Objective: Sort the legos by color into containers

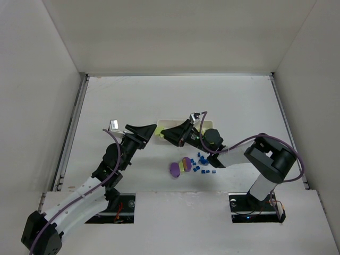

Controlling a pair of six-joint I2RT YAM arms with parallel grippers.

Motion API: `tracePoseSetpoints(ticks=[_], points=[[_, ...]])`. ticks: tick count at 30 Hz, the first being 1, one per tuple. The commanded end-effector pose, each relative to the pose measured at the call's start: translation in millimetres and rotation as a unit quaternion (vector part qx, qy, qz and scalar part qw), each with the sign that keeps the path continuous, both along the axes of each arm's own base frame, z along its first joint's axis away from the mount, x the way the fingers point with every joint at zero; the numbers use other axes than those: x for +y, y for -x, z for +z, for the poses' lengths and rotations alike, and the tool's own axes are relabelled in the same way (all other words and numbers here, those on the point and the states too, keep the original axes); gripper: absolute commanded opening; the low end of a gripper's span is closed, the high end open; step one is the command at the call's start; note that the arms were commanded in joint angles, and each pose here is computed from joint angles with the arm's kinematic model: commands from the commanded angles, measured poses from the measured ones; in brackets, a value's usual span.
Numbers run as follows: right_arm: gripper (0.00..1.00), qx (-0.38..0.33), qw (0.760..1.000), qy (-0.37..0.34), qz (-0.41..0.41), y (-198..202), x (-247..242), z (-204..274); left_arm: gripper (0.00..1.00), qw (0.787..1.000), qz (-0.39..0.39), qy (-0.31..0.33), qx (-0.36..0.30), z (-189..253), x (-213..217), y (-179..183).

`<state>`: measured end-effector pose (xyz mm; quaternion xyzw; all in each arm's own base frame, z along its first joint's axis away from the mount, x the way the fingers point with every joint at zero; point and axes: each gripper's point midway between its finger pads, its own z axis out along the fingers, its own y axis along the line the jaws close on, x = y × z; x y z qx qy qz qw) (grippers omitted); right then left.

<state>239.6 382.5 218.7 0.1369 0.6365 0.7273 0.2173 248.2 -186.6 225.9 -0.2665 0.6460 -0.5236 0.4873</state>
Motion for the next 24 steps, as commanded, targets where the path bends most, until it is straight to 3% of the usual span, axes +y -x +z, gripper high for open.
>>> tracePoseSetpoints(ticks=[1,14,18,24], points=[[0.28,-0.092,0.991,-0.095,-0.003,9.9,-15.8,62.1,0.56,1.0,-0.006,0.007,-0.007,5.0,1.2,2.9],[0.28,-0.103,0.989,-0.104,0.002,7.0,-8.6,71.4,0.48,0.999,-0.03,0.008,0.015,-2.3,-11.6,2.5],[0.28,-0.099,0.99,-0.1,0.002,6.7,-8.3,65.7,0.4,0.999,-0.028,0.013,0.01,1.7,-10.0,2.3],[0.28,-0.094,0.99,-0.102,0.003,5.3,-7.1,62.0,0.15,0.999,-0.031,0.036,0.007,8.0,-11.3,4.6]])
